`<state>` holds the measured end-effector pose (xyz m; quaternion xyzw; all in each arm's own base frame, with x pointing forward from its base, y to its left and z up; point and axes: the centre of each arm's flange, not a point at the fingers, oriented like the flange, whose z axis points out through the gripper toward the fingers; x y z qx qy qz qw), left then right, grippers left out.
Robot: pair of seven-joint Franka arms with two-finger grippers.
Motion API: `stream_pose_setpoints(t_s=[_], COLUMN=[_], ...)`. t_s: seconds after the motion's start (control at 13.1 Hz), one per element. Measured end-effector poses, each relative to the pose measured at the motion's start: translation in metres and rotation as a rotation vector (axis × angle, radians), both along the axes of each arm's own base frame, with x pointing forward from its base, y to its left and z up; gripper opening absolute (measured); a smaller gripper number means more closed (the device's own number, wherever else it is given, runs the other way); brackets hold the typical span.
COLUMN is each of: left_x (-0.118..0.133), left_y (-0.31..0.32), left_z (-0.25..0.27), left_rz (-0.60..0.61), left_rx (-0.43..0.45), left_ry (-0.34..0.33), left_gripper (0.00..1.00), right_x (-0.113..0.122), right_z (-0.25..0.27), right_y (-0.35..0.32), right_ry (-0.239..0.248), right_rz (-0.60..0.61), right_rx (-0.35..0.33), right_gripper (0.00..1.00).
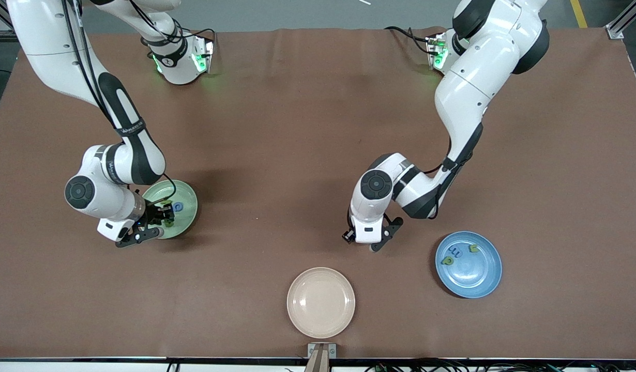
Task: Sort upper and lower case letters into plates
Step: 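Place the B on the green plate while the left gripper grasps plus sign, then carry the plus sign to the blue plate while the right gripper retracts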
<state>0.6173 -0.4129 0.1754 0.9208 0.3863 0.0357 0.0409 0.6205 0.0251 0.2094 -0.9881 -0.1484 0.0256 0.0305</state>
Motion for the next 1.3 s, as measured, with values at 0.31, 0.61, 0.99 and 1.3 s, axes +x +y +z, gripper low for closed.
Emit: stream_pose_setpoints(t_s=[0.31,0.61,0.99,1.3], left_x=[-0.005,-0.005,0.009,0.046], left_y=[-0.007,-0.009,0.001,0.061], left_z=[0.000,0.000,0.015,0.073], left_rz=[-0.012,-0.014,0.000,-0.152], left_rx=[0.010,0.012,0.020,0.066], left_ry=[-0.001,0.000,-0.015,-0.060], left_gripper=[0.49,0.30,0.27,0.27], right_x=[0.018,0.014,-0.009,0.000], right_z=[0.048,0.131,0.243,0.327], right_y=[-0.001,-0.036,-0.053,-0.067], right_ry=[0.045,0.108,0.167,0.074], right_rz=[-0.064,-0.209,-0.250,-0.264], right_rx=[0.001,-0.016,-0.049,-0.088], right_gripper=[0.99,1.00,1.00,1.00])
